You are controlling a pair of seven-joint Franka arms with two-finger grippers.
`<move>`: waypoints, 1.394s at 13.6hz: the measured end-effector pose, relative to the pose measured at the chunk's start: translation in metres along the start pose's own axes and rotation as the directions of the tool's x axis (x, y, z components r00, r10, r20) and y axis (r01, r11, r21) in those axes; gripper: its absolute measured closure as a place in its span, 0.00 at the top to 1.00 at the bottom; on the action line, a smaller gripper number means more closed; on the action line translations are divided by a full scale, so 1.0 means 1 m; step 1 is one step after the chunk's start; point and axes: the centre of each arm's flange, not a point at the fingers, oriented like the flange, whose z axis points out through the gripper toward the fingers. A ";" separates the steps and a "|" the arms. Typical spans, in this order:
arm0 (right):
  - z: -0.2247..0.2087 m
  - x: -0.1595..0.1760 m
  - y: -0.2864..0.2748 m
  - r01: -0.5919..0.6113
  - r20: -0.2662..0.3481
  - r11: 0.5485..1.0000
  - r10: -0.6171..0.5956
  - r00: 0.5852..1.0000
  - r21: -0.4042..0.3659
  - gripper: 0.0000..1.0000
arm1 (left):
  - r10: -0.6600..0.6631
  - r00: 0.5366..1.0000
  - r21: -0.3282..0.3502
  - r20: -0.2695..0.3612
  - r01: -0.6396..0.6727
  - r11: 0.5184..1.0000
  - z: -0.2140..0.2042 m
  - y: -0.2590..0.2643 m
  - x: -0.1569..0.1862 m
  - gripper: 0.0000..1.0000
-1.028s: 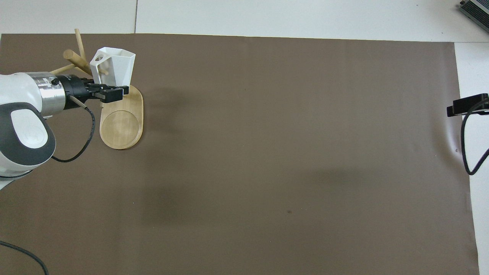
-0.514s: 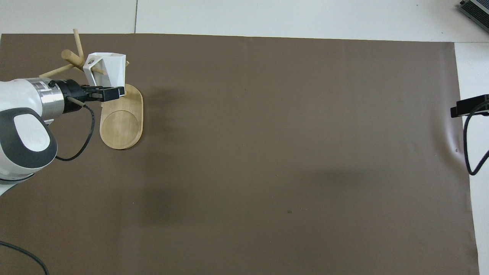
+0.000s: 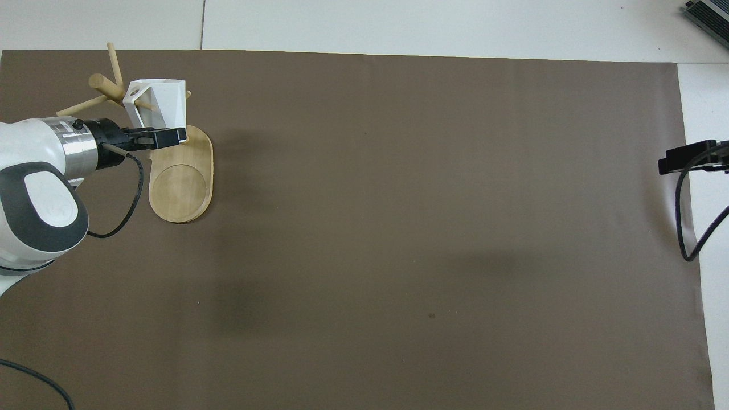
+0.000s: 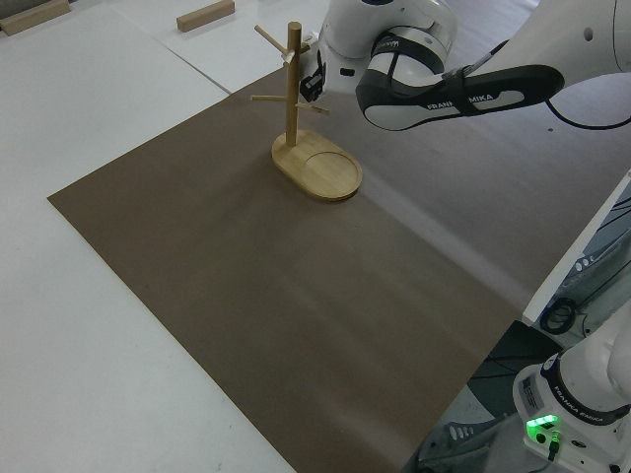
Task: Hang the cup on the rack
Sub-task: 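Lower the mug onto a wooden peg with the left gripper, then open the left gripper and pull it back from the mug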
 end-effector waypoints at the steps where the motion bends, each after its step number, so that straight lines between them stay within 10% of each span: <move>1: 0.000 0.000 0.001 0.000 0.000 1.000 0.000 1.000 -0.003 1.00 | 0.000 1.000 0.000 0.000 0.000 1.000 0.000 0.000 0.000 0.70; 13: 0.000 -0.001 0.002 -0.103 0.000 0.995 0.103 0.995 -0.017 1.00 | -0.017 0.996 0.037 -0.083 0.020 0.999 -0.014 0.012 0.007 0.85; 19: 0.000 -0.001 0.002 -0.103 0.001 0.995 0.103 0.995 -0.017 1.00 | 0.187 0.963 0.131 -0.194 -0.163 0.978 -0.056 -0.001 0.020 0.97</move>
